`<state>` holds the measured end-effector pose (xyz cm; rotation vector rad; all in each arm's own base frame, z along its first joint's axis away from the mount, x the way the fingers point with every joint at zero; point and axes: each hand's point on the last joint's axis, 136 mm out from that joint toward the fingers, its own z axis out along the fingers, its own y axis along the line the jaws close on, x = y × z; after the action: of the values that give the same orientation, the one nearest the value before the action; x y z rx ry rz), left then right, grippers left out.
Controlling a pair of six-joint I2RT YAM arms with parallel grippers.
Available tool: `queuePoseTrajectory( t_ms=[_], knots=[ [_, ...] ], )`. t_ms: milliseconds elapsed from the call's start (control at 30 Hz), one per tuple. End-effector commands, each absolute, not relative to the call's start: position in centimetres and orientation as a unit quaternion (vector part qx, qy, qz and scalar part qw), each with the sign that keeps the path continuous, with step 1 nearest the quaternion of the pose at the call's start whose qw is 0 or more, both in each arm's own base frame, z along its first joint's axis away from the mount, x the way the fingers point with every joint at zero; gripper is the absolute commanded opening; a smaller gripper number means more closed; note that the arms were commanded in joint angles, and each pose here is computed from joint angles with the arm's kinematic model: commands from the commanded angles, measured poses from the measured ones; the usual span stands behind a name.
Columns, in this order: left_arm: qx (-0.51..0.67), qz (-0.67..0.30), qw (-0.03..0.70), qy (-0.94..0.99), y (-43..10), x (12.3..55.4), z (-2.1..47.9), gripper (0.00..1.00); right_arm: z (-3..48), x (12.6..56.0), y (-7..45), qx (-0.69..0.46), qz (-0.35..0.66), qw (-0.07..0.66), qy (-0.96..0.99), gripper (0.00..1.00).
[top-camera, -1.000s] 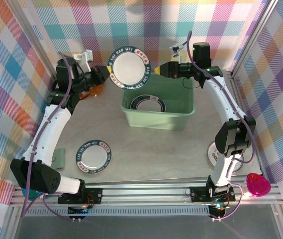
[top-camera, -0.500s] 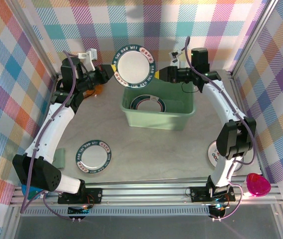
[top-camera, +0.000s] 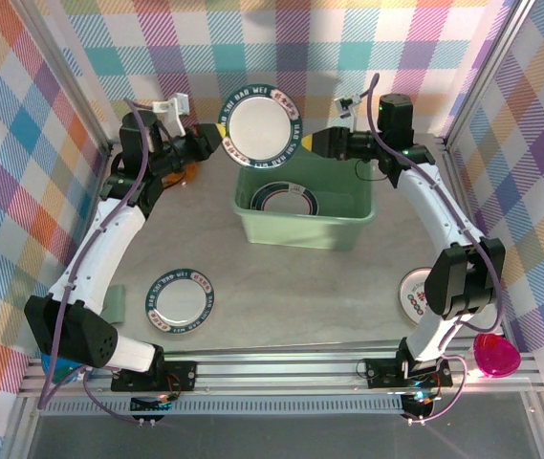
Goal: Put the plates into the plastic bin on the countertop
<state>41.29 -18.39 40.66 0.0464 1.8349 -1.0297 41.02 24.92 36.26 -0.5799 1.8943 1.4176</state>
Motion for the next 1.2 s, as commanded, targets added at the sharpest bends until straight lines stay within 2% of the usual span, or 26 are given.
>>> queuePoseTrajectory(
  t_ms=[0,167,500,667,867,1033,1167],
  knots=[
    [0.041,-0.447,0.513,0.732,-19.5,40.8,42.5,0.0,37.5,40.3,25.6,-0.242,0.56,0.353,0.709,0.57],
    [0.041,-0.448,0.509,0.734,-19.7,40.8,42.2,0.0,37.7,40.4,25.9,-0.237,0.573,0.35,0.702,0.54],
    [0.042,-0.449,0.51,0.733,-19.8,40.7,42.0,0.0,36.9,41.1,25.9,-0.21,0.573,0.336,0.717,0.21],
    [0.046,-0.454,0.505,0.733,-20.1,40.7,41.8,0.0,36.4,41.1,26.1,-0.2,0.574,0.32,0.727,0.2],
    [0.048,-0.454,0.506,0.732,-20.3,40.5,41.9,0.0,35.8,41.5,26.2,-0.182,0.56,0.316,0.744,0.24],
    [0.049,-0.448,0.506,0.736,-20.2,40.4,41.6,0.0,35.7,41.9,25.9,-0.162,0.55,0.325,0.752,0.11],
    [0.052,-0.447,0.5,0.74,-20.4,40.2,41.2,0.0,35.3,42.3,25.8,-0.145,0.55,0.319,0.758,0.07]
  ],
)
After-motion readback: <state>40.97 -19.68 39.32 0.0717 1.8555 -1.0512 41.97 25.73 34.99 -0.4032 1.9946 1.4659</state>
